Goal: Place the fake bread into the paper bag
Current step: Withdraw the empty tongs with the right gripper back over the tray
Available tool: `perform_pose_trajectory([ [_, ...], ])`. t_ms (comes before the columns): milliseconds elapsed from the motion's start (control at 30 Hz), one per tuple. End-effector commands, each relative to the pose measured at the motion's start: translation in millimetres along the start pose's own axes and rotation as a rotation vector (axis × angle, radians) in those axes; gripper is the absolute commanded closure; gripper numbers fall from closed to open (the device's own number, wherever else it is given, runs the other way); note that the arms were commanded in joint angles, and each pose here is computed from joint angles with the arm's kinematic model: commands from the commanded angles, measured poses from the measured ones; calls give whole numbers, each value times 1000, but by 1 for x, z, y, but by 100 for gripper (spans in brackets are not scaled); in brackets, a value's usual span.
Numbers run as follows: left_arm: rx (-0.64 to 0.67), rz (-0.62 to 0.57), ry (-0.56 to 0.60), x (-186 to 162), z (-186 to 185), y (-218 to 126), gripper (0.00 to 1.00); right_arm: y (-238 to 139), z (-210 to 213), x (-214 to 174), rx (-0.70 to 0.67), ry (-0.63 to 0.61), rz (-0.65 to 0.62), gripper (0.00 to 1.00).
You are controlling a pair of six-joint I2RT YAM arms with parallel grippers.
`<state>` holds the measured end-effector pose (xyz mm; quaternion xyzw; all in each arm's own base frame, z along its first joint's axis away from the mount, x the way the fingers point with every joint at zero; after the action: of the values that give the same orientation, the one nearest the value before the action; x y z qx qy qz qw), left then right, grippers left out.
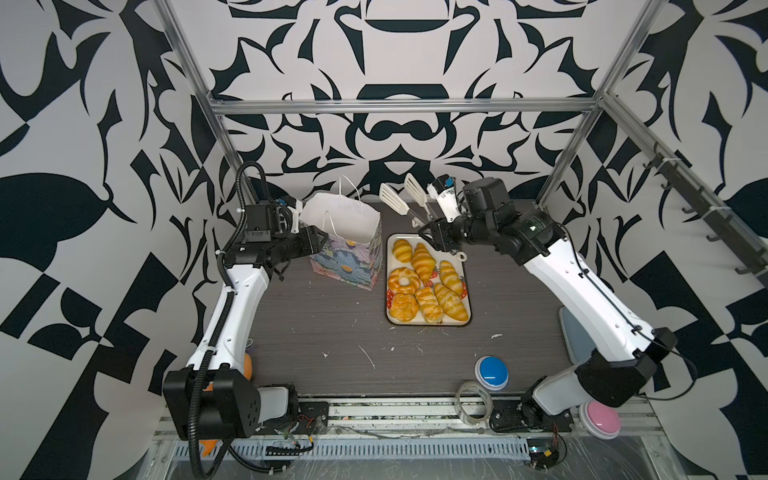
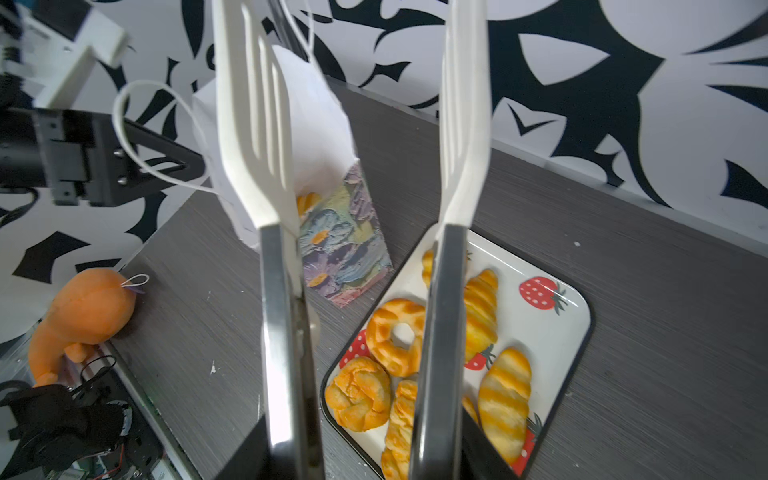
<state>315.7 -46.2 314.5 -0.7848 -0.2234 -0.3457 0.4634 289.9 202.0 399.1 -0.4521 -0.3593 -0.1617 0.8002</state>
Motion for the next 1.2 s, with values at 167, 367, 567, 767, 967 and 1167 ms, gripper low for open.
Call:
perform_pose_trajectory([
  [167, 10, -50, 44, 5, -11, -23, 48, 15, -62, -11, -116, 175, 47, 47],
  [367, 6, -51, 45, 6, -11, -22, 47, 27, -96, -22, -175, 274, 85, 47],
  [567, 9, -54, 41, 7, -10, -21, 47, 35, -109, -31, -173, 318, 96, 48],
  [767, 15, -74, 49, 9, -11, -23, 48, 41, -117, -36, -169, 352, 99, 48],
  [967, 1, -100, 89, 23, -20, -24, 51, 44, -118, -36, -156, 364, 96, 48],
  [1167, 22, -73, 104, 31, -20, -16, 52, 42, -120, -35, -144, 372, 85, 49],
])
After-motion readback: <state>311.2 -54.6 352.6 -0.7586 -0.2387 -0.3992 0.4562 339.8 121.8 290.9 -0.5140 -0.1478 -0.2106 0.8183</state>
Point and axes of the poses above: each gripper's point midway between its finger pads, its own y axis out along the fingers, its own z axis along the line the jaws close on, x = y × z, the point moved 8 cm from there along -y, back along the fingers, and after that the axes turned 11 degrees about y, right-handed, at the moved point
